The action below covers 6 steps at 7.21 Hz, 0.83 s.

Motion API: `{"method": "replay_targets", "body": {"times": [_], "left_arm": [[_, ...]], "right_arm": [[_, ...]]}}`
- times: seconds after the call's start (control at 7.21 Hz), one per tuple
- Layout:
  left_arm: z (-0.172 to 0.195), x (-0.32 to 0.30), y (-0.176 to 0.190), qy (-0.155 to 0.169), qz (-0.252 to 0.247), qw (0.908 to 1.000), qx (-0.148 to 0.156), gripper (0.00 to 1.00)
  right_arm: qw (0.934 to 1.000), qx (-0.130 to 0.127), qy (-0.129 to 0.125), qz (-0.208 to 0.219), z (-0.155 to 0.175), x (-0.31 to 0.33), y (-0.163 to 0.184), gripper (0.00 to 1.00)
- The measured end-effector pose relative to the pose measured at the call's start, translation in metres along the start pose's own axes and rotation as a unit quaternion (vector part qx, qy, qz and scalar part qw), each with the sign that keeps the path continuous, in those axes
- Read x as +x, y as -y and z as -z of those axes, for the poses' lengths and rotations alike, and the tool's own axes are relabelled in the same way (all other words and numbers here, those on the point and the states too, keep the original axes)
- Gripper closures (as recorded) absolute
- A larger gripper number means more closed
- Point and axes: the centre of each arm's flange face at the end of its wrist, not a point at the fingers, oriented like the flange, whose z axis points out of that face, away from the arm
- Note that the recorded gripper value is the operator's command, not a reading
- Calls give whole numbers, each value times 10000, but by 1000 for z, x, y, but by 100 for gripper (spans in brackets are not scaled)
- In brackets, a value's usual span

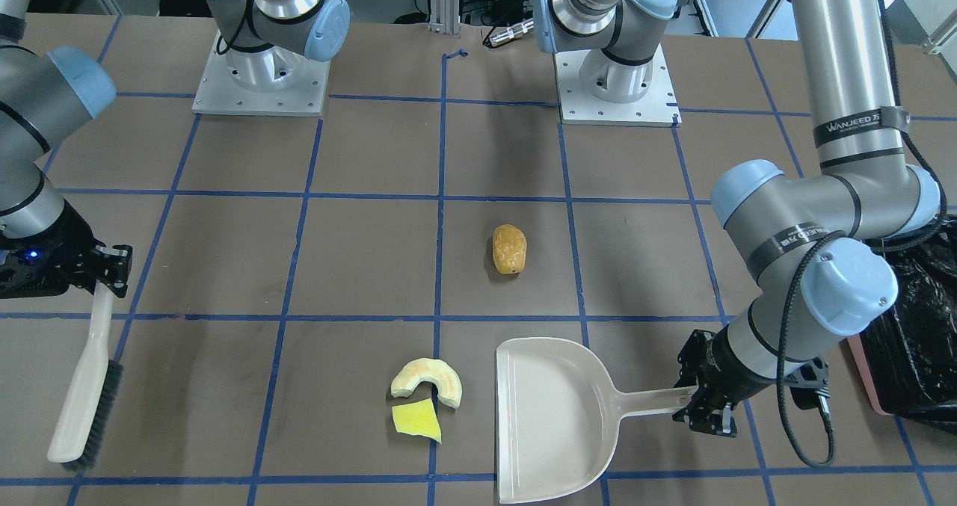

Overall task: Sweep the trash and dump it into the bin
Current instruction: 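Lower the dustpan with the left gripper while the right gripper lifts the brush, then sweep the sponge and apple slice into the dustpan with the right gripper's brush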

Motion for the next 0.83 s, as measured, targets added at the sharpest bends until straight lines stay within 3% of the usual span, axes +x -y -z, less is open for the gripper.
{"method": "replay_targets", "body": {"times": [0.28,0.83], "left_arm": [[-9,-2,-3,115,-38,9999,-36,100],[-28,-5,-22,264,-148,9995,-64,100]], "right_arm": [[9993,-100,98,-335,16,-48,27,83],[9968,-367,205,-675,-3,-221,55,85]]}}
